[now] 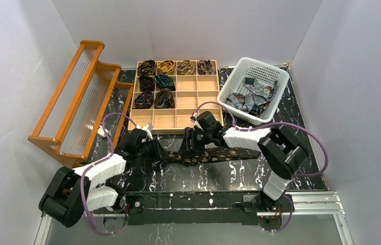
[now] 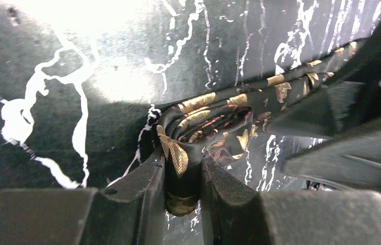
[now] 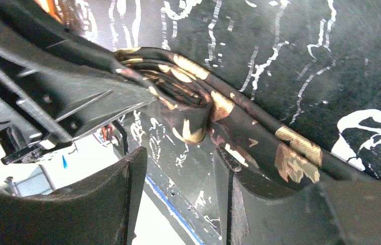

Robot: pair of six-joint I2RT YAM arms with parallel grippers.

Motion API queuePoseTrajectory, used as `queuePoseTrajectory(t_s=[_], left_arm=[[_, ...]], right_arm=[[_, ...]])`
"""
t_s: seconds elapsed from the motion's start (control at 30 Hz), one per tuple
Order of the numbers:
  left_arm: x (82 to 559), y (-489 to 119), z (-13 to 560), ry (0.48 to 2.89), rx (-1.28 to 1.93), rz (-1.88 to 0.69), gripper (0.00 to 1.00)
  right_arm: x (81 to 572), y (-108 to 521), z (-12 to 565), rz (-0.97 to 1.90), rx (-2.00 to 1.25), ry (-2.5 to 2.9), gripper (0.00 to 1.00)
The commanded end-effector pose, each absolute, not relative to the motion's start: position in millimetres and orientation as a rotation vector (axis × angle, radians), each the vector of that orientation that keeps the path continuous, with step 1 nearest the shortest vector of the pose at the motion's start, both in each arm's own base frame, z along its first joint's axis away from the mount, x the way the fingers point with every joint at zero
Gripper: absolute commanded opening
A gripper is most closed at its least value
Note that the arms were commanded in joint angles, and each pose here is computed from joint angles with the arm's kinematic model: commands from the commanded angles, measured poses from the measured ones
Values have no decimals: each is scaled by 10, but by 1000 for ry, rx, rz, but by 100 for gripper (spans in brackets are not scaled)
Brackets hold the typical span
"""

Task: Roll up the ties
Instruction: Roll the tie at the center of the board.

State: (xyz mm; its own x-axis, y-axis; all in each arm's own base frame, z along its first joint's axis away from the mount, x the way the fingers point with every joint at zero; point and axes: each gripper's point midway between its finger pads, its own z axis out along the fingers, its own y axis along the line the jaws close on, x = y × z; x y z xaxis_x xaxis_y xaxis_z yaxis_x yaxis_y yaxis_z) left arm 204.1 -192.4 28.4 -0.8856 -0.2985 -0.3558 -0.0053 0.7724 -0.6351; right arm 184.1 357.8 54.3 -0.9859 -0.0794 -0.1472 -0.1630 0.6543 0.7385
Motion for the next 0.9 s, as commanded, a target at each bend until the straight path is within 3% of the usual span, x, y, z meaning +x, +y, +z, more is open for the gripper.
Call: queuePoseTrajectory(t_s=[0.0, 0.4, 0.87], left_arm=[[1962, -1669, 218, 2613, -240, -693, 10], [2084, -1248, 477, 2630, -266, -321, 10], [2185, -1098, 748, 2610, -152, 52, 9]], right_arm=[[1942, 3650, 978, 1290, -377, 2601, 59], [2254, 3437, 974, 996, -416, 2508, 59], [2442, 3342, 1081, 901, -315, 2439, 60]])
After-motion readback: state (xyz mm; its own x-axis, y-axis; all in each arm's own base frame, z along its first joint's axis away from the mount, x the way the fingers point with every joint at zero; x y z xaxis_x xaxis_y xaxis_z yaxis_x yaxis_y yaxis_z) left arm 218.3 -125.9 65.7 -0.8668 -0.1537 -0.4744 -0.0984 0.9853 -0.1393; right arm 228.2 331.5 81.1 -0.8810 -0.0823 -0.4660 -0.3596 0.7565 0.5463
